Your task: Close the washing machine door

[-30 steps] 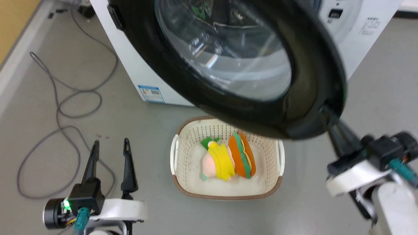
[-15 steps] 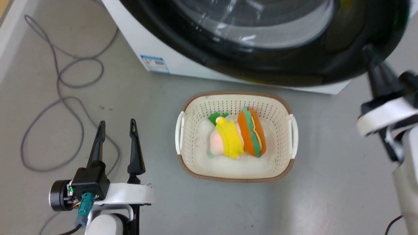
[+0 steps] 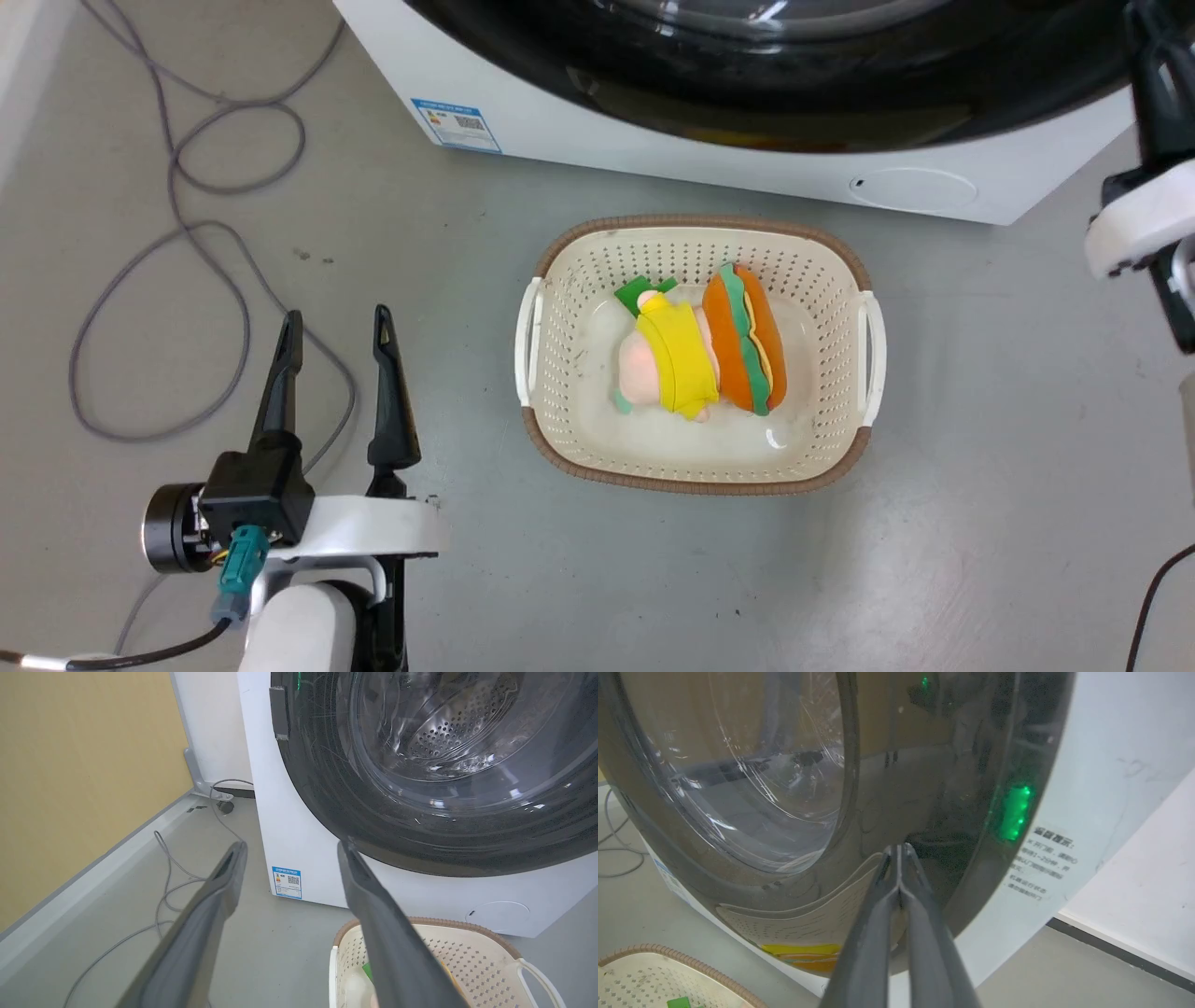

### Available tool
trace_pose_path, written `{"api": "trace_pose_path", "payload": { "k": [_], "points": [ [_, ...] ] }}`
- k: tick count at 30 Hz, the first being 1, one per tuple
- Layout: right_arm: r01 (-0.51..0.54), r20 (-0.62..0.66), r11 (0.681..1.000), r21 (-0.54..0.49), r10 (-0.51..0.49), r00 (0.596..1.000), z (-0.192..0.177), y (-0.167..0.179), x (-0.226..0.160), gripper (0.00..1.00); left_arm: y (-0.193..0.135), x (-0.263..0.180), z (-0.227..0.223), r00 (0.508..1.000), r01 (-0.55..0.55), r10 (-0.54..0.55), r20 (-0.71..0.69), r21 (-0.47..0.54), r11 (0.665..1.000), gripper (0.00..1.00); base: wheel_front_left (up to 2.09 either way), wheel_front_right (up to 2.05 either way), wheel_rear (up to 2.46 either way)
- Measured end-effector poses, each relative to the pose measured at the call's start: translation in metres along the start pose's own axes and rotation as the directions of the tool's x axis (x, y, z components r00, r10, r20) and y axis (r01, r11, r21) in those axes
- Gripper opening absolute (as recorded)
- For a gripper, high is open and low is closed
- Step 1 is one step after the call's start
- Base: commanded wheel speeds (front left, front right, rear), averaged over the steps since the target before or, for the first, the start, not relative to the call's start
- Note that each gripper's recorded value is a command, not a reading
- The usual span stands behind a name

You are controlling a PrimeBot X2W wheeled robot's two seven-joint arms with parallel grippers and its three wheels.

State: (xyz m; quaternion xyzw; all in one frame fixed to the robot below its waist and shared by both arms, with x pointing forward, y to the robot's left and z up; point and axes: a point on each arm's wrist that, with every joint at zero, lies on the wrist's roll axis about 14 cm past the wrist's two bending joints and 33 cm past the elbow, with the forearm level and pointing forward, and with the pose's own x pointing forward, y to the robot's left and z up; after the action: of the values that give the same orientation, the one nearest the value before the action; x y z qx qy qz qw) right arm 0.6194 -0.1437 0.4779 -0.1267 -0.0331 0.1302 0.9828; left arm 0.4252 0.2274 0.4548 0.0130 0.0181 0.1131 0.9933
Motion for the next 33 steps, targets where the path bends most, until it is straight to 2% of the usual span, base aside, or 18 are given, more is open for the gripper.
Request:
{"api": "trace_pose_path", "payload": {
  "k": [9,14,24,33],
  "points": [
    [0.052,-0.015,0.998,0.028,-0.052,0.999,-0.005,-0.011,0.008,0.0,0.0,0.003,0.0,1.0,-0.003,0.003,0.003,0.004,1.0,1.0,0.0,0.0,0.0],
    [0.077,0.023,0.996,0.04,-0.078,0.997,0.014,-0.015,-0.001,0.0,0.0,0.001,0.008,1.0,-0.004,0.004,0.021,-0.003,1.0,1.0,0.0,0.0,0.0],
    [0.19,0.193,0.973,0.129,-0.213,0.958,0.082,-0.043,-0.075,0.0,-0.014,-0.007,0.035,0.994,0.056,-0.055,0.092,-0.001,0.998,1.0,0.0,0.0,0.0],
    [0.192,0.179,0.96,0.204,-0.229,0.957,0.09,-0.03,-0.142,0.0,-0.028,-0.022,0.051,0.985,0.109,-0.108,0.131,0.0,0.994,1.0,0.0,0.0,0.0]
  ]
}}
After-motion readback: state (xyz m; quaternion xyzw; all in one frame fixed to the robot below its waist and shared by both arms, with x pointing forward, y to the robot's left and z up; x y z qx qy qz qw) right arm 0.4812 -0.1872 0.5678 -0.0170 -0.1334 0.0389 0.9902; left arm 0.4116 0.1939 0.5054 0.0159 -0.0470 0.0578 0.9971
